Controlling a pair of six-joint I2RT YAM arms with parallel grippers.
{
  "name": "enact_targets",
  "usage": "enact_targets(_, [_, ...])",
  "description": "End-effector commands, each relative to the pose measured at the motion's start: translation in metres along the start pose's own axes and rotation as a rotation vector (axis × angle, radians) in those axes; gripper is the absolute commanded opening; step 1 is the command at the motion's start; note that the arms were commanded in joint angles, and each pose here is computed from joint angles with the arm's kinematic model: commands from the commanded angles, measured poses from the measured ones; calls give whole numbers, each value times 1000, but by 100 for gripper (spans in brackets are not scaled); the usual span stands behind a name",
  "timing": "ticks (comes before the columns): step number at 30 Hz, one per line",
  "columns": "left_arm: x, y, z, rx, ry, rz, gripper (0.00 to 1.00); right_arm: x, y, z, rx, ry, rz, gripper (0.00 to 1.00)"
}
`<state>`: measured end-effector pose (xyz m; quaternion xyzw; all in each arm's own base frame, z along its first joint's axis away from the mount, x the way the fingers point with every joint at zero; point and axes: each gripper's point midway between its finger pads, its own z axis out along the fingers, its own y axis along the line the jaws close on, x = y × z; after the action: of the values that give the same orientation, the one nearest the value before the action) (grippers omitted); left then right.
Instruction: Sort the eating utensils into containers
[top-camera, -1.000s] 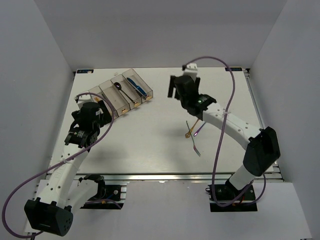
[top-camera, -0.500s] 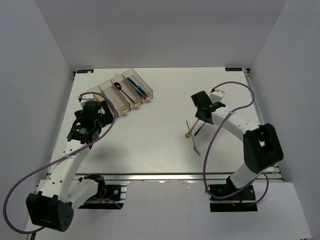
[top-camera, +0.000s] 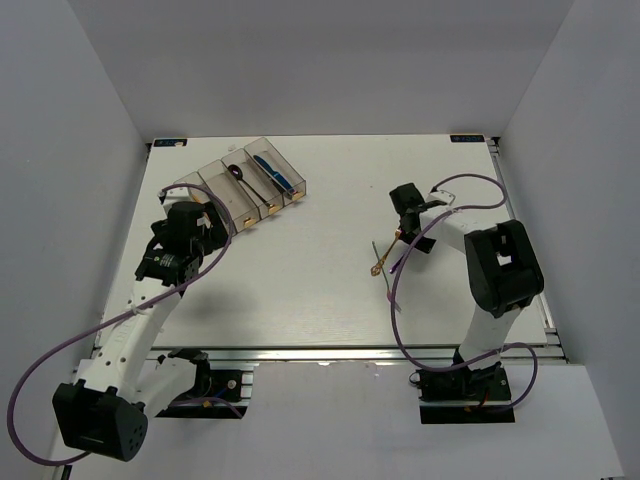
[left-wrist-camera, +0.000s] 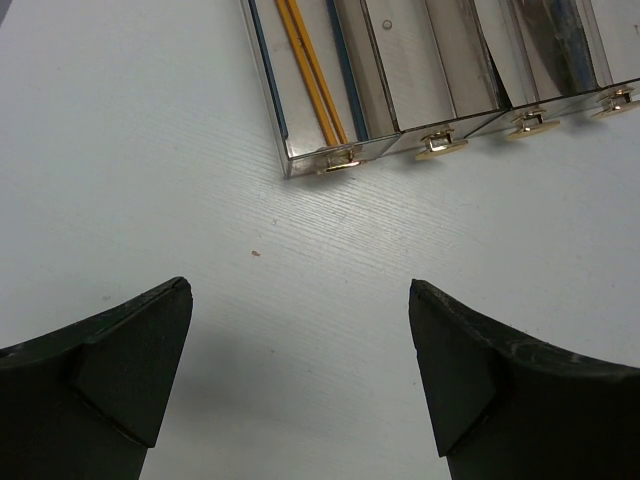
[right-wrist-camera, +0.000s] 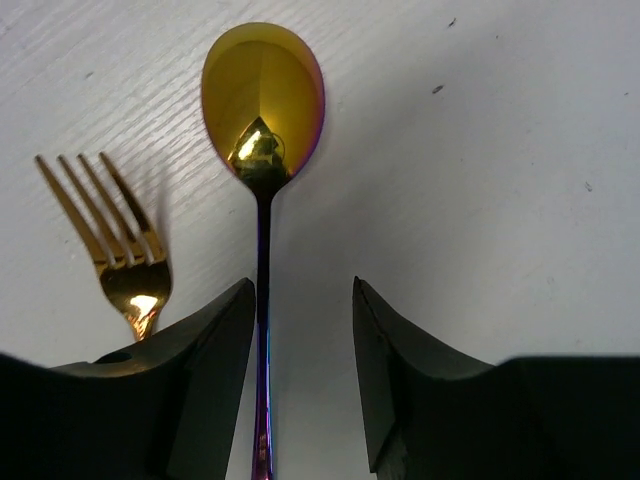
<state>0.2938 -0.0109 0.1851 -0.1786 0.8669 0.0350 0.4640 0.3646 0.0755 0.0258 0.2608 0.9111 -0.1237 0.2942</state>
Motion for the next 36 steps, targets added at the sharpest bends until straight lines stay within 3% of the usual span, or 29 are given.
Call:
enact_targets(1, [-3,-2,0,13,-9,-1,98,-9,6,8,-17,0,56,49])
enact_targets(5, [-1,-2,2,13,-3,1,98,-3,6,16,-41,7,68,46])
enact_targets(9, [-1,-3,2,16,0,4,98,-1,1,17,-39,23,85,32])
enact_targets(10, [-1,-3,2,16,0,4,98,-3,0,15,-44,19,91,20])
enact_targets(13, [0,-3,3,14,2,5,98,-10,-4,5,-50,-6,104,0])
enact_targets(19, [-2,-8,1,39,1,-1,98,-45,8,-35,-133,-107,55,0])
enact_targets(21, [-4,-23,-2,118,10,-22,98,-41,32,-55,-272,-110,-66,0])
enact_targets(23, [-5,-58,-14,314,35,-67,98,-43,60,-83,-457,-154,-176,0])
enact_targets(24, [0,-72,-18,396,53,-86,98,-36,80,-109,-624,-128,-225,0])
enact_targets(25, [-13,-94,-29,524,8,-124,98,-27,88,-120,-702,-116,-259,0])
enact_targets(26, [-10,-120,-48,699,55,-180,98,-22,100,-139,-794,-137,-308,0])
enact_targets(30, [-27,-166,-87,1058,5,-363,98,7,124,-215,-1069,-173,-428,0])
enact_targets(34, [-35,-191,-102,1205,-18,-435,98,21,132,-273,-1219,-227,-456,0])
enact_targets(36, [-27,-203,-102,1241,36,-464,98,28,136,-295,-1297,-246,-463,0])
